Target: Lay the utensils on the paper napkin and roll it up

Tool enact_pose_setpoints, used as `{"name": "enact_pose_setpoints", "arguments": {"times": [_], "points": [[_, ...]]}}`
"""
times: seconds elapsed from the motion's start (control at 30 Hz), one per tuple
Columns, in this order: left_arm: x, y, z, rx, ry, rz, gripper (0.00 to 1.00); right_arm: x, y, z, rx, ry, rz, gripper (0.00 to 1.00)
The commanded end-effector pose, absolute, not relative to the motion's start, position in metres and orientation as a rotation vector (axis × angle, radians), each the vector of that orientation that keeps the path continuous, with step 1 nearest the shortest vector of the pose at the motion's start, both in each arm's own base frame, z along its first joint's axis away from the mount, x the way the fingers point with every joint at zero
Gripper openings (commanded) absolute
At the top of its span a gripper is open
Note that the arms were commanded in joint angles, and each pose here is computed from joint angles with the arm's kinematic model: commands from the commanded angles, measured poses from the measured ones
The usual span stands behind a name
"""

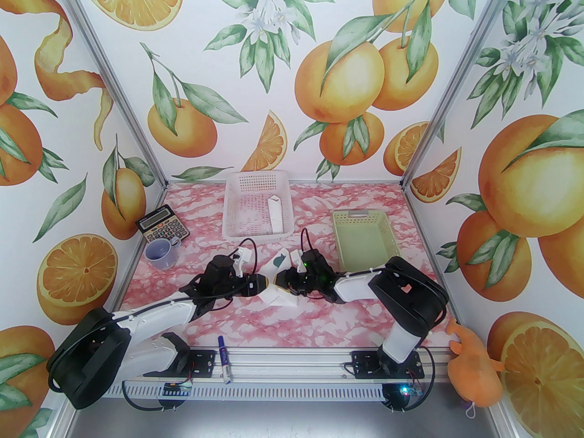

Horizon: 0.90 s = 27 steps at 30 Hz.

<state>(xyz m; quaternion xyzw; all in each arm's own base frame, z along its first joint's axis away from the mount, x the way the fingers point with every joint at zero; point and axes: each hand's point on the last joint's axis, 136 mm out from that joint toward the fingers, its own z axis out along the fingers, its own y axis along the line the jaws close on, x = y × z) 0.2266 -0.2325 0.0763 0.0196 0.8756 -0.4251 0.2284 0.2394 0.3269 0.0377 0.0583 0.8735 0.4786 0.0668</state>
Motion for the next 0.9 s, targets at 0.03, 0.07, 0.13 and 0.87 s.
{"name": "enact_pose_setpoints", "arguments": {"times": [0.03,0.07,0.13,0.87], "points": [[0.232,-0.235,0.087,-0.009,2.349,-1.266,0.56,0.227,0.312,0.004,0.233,2.746,1.311,0.39],[0.233,-0.235,0.086,-0.016,2.35,-1.271,0.57,0.227,0.312,0.003,0.233,2.748,1.306,0.4],[0.235,-0.236,0.083,-0.025,2.354,-1.278,0.58,0.227,0.311,0.003,0.234,2.754,1.301,0.43],[0.238,-0.251,0.06,0.004,2.431,-1.294,0.55,0.226,0.308,-0.005,0.218,2.788,1.243,0.21]]}}
